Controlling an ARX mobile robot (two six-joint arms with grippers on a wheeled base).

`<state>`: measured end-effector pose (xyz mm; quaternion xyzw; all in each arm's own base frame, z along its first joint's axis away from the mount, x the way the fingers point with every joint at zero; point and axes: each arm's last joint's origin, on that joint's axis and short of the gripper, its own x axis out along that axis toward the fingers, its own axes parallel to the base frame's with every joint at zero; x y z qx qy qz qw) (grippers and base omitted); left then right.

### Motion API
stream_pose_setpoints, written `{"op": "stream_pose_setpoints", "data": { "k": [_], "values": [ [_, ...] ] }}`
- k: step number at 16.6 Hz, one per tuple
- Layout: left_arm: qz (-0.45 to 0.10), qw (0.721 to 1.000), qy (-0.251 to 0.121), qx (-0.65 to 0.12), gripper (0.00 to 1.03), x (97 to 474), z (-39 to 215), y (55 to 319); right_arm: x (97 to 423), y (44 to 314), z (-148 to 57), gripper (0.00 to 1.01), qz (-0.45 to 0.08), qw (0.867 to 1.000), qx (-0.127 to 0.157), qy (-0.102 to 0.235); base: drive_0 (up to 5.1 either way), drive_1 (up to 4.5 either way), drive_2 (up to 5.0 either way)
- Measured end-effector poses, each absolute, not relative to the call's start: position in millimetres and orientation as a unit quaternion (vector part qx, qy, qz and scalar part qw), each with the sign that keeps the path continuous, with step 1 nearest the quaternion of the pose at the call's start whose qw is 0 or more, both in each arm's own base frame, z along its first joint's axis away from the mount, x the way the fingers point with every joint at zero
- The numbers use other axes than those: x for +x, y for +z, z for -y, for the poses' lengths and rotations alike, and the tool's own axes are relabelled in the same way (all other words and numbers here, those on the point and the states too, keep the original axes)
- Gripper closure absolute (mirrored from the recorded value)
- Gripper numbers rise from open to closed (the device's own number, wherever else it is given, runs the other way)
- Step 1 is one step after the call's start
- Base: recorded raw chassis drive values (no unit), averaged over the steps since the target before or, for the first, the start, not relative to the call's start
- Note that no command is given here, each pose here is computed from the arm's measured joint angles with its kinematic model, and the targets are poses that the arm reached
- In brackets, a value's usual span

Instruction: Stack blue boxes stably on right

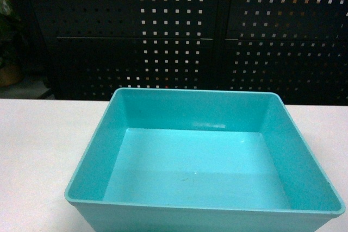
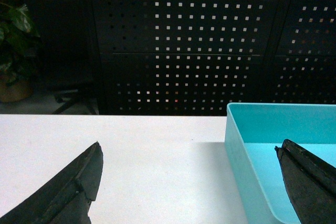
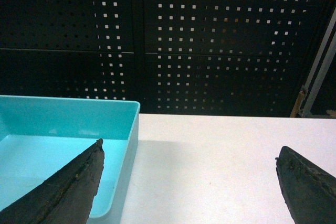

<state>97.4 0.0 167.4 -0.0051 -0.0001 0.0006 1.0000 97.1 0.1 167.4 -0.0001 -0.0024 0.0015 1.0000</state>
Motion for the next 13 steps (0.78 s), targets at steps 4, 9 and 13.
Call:
{"op": "stream_pose_setpoints", "data": {
  "k": [4,9,13],
  "values": [
    [0.0,1.0,0.001,-0.005,0.05,97.4,0.0,167.4,97.1,167.4,-0.1,0.03,0.003,1.0,0.0,0.002,0.0,0.0,0.0],
    [0.0,1.0,0.001,-0.005,0.05,97.4,0.0,167.4,97.1,167.4,-0.1,0.03,0.002,1.0,0.0,0.002,0.0,0.0,0.0],
    [0.002,1.0,0.002,-0.004,0.05,97.4,0.4,167.7,97.1,167.4,-0.1,0.03,0.002,1.0,0.0,0.002,0.0,0.0,0.0]
  ]
}}
